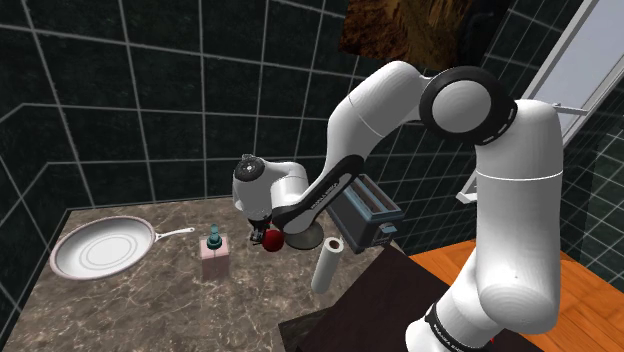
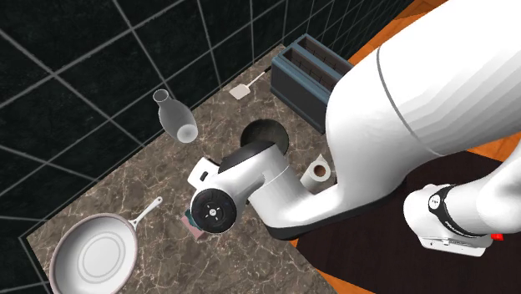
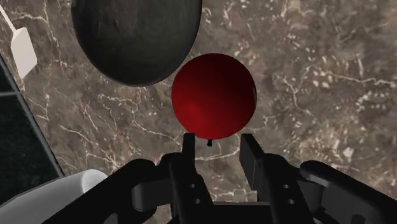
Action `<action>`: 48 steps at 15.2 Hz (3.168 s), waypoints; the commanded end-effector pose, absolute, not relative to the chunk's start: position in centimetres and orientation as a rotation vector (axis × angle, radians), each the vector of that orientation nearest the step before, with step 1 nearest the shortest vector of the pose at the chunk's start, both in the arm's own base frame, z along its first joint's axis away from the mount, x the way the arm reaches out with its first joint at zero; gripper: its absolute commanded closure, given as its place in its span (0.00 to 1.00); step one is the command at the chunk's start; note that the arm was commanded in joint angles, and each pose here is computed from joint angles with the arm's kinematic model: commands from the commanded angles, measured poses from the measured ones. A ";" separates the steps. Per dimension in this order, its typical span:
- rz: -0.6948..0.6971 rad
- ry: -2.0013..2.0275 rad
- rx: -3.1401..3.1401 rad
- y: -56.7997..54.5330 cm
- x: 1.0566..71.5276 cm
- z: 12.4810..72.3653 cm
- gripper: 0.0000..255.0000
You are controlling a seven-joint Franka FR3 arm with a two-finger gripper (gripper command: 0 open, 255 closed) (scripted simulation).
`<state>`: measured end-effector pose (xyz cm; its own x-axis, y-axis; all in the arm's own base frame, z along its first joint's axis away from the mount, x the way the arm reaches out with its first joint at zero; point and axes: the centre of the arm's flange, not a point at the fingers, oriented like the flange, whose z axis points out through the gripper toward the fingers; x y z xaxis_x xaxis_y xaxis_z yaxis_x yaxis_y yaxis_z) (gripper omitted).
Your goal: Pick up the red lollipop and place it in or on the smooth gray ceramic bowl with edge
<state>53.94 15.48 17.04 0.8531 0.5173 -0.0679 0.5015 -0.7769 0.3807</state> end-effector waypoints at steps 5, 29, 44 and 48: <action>0.056 0.757 2.640 15.5 53.9 20.2 1.00; 0.253 0.859 2.636 18.9 49.4 11.3 0.00; 0.510 1.216 2.524 15.3 45.6 10.1 0.00; 0.510 1.216 2.524 15.1 46.5 8.2 0.00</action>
